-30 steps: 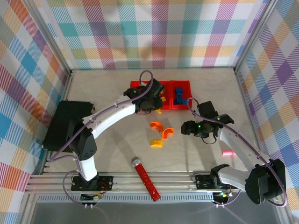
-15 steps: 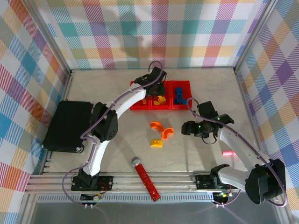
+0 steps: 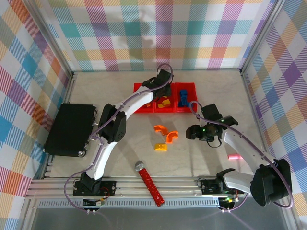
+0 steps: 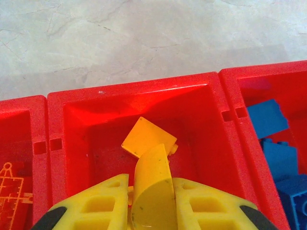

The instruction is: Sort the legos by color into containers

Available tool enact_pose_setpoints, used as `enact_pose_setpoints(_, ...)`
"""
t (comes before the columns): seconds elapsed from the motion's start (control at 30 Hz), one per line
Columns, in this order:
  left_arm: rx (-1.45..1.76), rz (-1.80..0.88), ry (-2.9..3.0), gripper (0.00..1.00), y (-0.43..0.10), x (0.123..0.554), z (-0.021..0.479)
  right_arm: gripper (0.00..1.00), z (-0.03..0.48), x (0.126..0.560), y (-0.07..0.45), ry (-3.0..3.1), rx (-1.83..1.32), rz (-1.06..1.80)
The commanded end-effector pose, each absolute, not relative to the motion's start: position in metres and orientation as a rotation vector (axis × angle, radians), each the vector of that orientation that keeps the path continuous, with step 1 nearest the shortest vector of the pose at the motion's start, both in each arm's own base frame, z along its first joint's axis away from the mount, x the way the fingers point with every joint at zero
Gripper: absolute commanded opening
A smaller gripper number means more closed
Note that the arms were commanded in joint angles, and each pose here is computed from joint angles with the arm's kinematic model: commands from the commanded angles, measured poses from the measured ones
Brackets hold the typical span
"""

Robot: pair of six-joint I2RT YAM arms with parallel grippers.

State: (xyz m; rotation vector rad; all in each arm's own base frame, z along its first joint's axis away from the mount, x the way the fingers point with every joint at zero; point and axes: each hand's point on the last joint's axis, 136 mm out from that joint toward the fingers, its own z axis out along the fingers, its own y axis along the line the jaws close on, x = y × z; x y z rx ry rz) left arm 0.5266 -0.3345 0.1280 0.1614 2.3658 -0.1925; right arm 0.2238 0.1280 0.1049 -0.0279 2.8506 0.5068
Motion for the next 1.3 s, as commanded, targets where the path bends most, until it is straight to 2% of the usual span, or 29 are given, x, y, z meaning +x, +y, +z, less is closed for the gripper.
enact_pose_setpoints(0.0,0.180,-0.138,2.330,0.18,-0.327,0.538,0.133,0.68,0.109,0.229,0.130,2.839,-0.068,0.498)
enact_pose_setpoints(0.13,0.183,-0.106,2.324,0.23,-0.323,0.539,0.133,0.68,0.109,0.229,0.132,2.841,-0.065,0.518)
enact_pose_setpoints(0.37,0.218,-0.091,2.315,0.47,-0.323,0.540,0.136,0.69,0.114,0.222,0.127,2.832,-0.062,0.503)
enact_pose_setpoints(0.5,0.250,-0.155,2.317,0.57,-0.332,0.536,0.143,0.68,0.119,0.219,0.126,2.819,-0.058,0.513)
enact_pose_setpoints(0.7,0.321,-0.284,2.249,0.67,-0.344,0.524,0.192,0.69,0.134,0.214,0.125,2.779,-0.045,0.534)
enact_pose_setpoints(0.87,0.442,-0.457,2.137,1.00,-0.351,0.490,0.248,0.70,0.146,0.208,0.121,2.748,-0.018,0.540)
enact_pose_setpoints(0.97,0.527,-0.501,2.082,1.00,-0.344,0.461,0.275,0.71,0.155,0.204,0.120,2.717,-0.003,0.560)
enact_pose_setpoints(1.1,0.691,-0.528,2.105,1.00,-0.328,0.411,0.283,0.72,0.161,0.200,0.119,2.698,0.012,0.574)
enact_pose_setpoints(1.27,1.077,-0.639,2.165,1.00,-0.327,0.326,0.233,0.73,0.163,0.199,0.115,2.676,0.042,0.560)
